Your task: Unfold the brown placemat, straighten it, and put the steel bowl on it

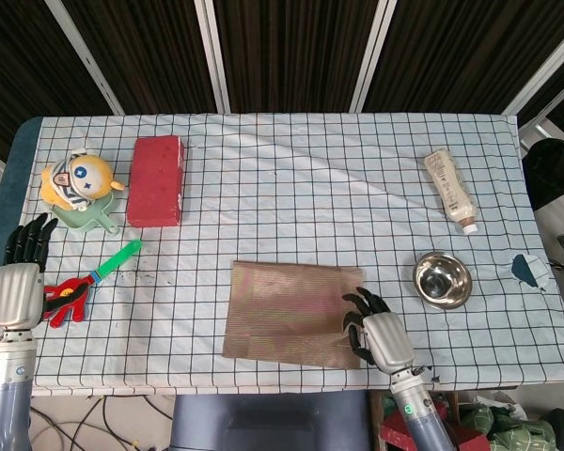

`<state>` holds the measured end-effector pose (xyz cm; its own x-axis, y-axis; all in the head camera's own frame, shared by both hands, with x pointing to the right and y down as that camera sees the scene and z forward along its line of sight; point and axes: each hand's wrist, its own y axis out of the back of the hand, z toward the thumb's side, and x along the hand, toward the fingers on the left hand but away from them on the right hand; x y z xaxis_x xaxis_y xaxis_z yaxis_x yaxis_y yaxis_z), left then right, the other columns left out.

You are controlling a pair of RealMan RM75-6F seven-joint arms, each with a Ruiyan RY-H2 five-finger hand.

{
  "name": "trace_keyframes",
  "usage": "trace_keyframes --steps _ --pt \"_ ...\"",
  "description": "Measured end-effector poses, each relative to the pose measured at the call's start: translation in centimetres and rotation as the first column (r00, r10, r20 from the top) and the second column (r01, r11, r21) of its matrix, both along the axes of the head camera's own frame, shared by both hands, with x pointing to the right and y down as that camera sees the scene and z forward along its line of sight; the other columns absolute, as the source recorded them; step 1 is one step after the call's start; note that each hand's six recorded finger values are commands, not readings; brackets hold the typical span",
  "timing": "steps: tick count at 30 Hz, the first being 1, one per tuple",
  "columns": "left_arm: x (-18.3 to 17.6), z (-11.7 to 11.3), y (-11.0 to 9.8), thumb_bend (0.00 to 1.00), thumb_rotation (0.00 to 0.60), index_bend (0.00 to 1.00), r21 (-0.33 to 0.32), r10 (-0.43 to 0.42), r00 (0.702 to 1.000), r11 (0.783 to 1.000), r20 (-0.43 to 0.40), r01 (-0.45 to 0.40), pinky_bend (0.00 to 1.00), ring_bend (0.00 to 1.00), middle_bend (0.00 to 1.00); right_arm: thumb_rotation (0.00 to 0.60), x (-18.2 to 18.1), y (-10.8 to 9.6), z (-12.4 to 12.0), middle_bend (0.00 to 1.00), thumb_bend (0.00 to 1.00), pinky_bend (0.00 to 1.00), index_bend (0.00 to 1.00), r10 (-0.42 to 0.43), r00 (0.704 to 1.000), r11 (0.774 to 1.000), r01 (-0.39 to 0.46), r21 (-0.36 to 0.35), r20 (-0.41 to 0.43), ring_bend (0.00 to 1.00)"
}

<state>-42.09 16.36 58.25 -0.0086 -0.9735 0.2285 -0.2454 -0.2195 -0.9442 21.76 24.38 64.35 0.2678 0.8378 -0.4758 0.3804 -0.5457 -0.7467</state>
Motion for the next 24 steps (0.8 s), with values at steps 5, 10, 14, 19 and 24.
trace_keyframes --steps 5,10,14,19,24 --pt "-0.2 0.0 -0.3 0.00 0.600 0.00 -0.004 -0.014 1.000 1.000 -0.011 0.014 0.00 0.00 0.00 0.600 -0.6 -3.8 -0.8 0.20 0.55 0.16 0.60 0.081 0.997 0.996 -0.081 0.022 0.008 0.09" --pt "-0.2 0.2 -0.3 0.00 0.600 0.00 -0.016 -0.012 1.000 1.000 -0.020 0.012 0.00 0.00 0.00 0.600 -0.6 -7.6 -1.0 0.21 0.55 0.16 0.60 0.158 0.987 0.987 -0.158 0.020 -0.013 0.09" --pt "-0.1 0.3 -0.3 0.00 0.600 0.00 -0.032 -0.012 1.000 0.999 -0.028 0.012 0.00 0.00 0.00 0.600 -0.7 -11.4 -1.1 0.21 0.55 0.16 0.61 0.230 0.973 0.973 -0.230 0.017 -0.033 0.09" --pt "-0.1 0.6 -0.3 0.00 0.600 0.00 -0.053 -0.016 0.999 0.999 -0.042 0.014 0.00 0.00 0.00 0.600 -1.2 -16.4 -1.1 0.21 0.56 0.16 0.61 0.298 0.953 0.955 -0.296 0.032 -0.060 0.09" --pt "0.1 0.8 -0.3 0.00 0.600 0.00 -0.071 -0.011 0.999 0.997 -0.051 0.008 0.00 0.00 0.00 0.600 -1.3 -21.3 -0.7 0.20 0.55 0.16 0.60 0.348 0.930 0.937 -0.339 0.086 -0.119 0.09"
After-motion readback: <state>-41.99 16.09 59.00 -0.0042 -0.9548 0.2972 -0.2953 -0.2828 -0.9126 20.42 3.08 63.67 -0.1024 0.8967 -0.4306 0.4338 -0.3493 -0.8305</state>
